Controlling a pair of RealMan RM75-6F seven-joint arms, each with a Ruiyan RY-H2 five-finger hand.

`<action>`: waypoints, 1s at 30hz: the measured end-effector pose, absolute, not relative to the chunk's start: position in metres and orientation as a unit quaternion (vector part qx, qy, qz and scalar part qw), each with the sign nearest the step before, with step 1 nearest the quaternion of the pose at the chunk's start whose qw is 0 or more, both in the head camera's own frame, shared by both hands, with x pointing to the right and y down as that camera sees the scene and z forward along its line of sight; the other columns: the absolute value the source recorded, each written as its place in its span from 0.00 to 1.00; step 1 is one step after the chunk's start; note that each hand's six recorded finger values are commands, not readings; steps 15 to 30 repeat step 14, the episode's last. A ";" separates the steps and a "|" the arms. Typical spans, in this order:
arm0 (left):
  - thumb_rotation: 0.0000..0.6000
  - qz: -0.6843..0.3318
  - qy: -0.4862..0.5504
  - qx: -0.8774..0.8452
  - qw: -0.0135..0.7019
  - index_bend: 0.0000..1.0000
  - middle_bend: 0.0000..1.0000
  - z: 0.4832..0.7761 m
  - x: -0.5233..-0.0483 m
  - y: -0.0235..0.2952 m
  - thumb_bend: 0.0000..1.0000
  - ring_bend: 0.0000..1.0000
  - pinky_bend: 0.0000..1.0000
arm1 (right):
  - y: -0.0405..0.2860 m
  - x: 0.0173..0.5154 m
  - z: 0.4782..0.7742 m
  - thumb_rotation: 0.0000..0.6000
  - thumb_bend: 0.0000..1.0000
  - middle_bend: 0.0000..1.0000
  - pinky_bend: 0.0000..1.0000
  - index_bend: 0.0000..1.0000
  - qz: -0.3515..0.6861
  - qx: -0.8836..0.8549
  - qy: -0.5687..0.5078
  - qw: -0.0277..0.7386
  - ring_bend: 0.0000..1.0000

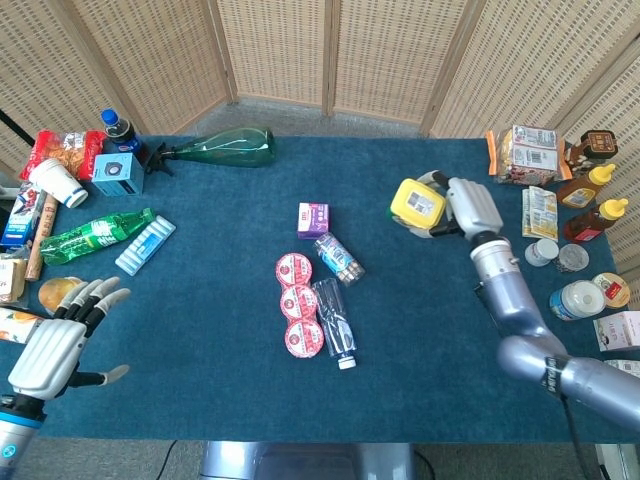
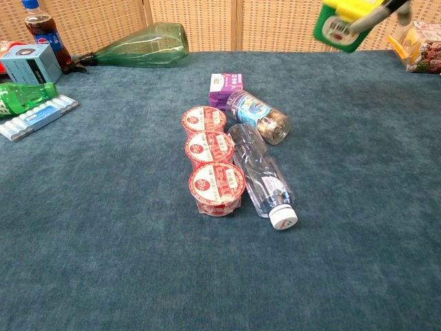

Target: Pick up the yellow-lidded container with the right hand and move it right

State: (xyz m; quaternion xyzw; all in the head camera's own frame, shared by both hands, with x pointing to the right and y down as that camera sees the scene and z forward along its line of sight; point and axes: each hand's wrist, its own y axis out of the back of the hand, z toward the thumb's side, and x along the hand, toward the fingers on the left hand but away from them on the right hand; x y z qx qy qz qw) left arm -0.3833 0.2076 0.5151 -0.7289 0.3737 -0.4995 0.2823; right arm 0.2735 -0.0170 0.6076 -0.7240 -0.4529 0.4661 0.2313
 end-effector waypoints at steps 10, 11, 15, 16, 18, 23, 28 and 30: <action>1.00 -0.495 0.371 -0.733 0.283 0.13 0.00 0.516 -0.380 0.206 0.10 0.00 0.00 | -0.008 0.294 0.578 1.00 0.00 0.98 0.71 0.60 0.462 -0.716 -0.464 0.241 0.81; 1.00 -0.495 0.370 -0.733 0.283 0.13 0.00 0.517 -0.380 0.205 0.10 0.00 0.00 | -0.007 0.295 0.577 1.00 0.00 0.98 0.71 0.60 0.463 -0.716 -0.464 0.241 0.81; 1.00 -0.495 0.369 -0.734 0.283 0.13 0.00 0.517 -0.379 0.205 0.10 0.00 0.00 | -0.005 0.297 0.577 1.00 0.00 0.98 0.71 0.60 0.466 -0.715 -0.462 0.241 0.81; 1.00 -0.495 0.369 -0.734 0.283 0.13 0.00 0.517 -0.379 0.205 0.10 0.00 0.00 | -0.005 0.297 0.577 1.00 0.00 0.98 0.71 0.60 0.466 -0.715 -0.462 0.241 0.81; 1.00 -0.495 0.369 -0.734 0.283 0.13 0.00 0.517 -0.379 0.205 0.10 0.00 0.00 | -0.005 0.297 0.577 1.00 0.00 0.98 0.71 0.60 0.466 -0.715 -0.462 0.241 0.81; 1.00 -0.495 0.369 -0.734 0.283 0.13 0.00 0.517 -0.379 0.205 0.10 0.00 0.00 | -0.005 0.297 0.577 1.00 0.00 0.98 0.71 0.60 0.466 -0.715 -0.462 0.241 0.81; 1.00 -0.495 0.369 -0.734 0.283 0.13 0.00 0.517 -0.379 0.205 0.10 0.00 0.00 | -0.005 0.297 0.577 1.00 0.00 0.98 0.71 0.60 0.466 -0.715 -0.462 0.241 0.81; 1.00 -0.495 0.369 -0.734 0.283 0.13 0.00 0.517 -0.379 0.205 0.10 0.00 0.00 | -0.005 0.297 0.577 1.00 0.00 0.98 0.71 0.60 0.466 -0.715 -0.462 0.241 0.81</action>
